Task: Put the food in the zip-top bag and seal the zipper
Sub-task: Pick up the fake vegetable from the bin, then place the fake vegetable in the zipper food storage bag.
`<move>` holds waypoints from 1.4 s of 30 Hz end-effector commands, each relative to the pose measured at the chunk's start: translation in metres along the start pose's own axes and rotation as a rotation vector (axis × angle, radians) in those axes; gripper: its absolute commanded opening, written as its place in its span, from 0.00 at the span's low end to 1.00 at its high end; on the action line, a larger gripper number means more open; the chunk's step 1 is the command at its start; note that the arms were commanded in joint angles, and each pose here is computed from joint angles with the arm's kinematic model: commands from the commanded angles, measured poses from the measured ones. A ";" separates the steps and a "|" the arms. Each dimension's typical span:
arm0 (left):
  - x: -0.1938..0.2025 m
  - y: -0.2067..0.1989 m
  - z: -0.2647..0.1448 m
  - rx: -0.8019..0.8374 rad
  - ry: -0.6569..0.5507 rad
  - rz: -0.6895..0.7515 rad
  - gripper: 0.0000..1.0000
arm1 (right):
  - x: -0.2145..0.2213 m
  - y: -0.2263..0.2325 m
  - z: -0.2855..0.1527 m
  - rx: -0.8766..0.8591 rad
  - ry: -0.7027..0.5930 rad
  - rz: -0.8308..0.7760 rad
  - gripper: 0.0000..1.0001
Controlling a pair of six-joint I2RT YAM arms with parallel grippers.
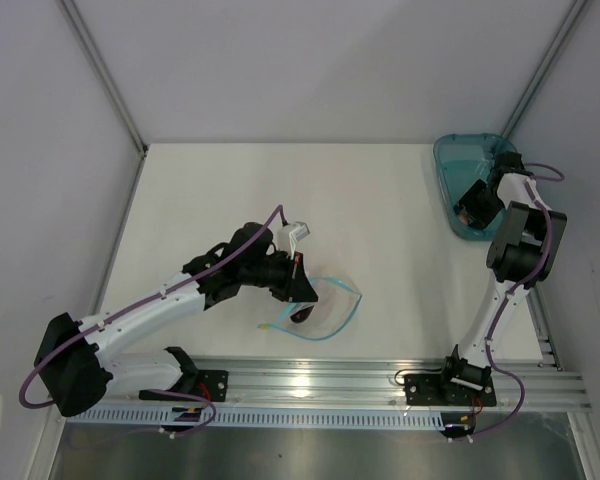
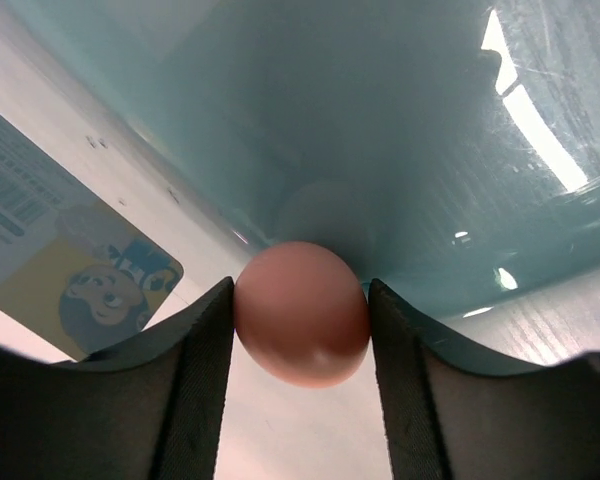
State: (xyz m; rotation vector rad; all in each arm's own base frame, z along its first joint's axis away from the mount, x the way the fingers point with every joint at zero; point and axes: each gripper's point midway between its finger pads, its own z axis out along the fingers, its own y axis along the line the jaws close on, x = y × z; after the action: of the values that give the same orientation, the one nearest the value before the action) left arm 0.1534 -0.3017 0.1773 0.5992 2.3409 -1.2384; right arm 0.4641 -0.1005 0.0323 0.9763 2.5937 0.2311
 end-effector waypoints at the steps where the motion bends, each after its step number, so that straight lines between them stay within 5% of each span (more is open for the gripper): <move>1: -0.009 -0.006 -0.003 0.027 -0.029 0.012 0.01 | 0.006 0.002 0.005 0.005 0.012 -0.004 0.52; 9: -0.007 -0.004 -0.003 0.020 -0.032 0.007 0.01 | -0.002 0.000 -0.003 0.013 -0.020 0.001 0.31; 15: -0.008 -0.007 -0.004 0.031 -0.029 0.000 0.01 | -0.016 0.003 -0.022 0.002 -0.075 0.002 0.01; 25: -0.006 -0.011 -0.004 0.047 -0.015 -0.039 0.01 | -0.049 0.004 -0.082 -0.024 -0.221 0.019 0.00; 32: -0.005 -0.010 -0.007 0.021 -0.001 -0.055 0.01 | -0.030 0.056 -0.161 -0.166 -0.322 -0.070 0.00; 36: -0.009 -0.016 -0.012 0.025 0.000 -0.062 0.01 | 0.001 0.094 -0.210 -0.283 -0.373 -0.177 0.00; 42: -0.015 -0.019 -0.018 0.004 -0.022 -0.086 0.01 | 0.115 0.158 -0.263 -0.481 -0.369 -0.484 0.00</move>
State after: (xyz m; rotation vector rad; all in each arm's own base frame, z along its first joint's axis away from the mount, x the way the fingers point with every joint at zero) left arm 0.1473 -0.2981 0.1813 0.5316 2.4181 -1.2553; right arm 0.4081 0.0462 0.2758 0.3731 2.2033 0.4055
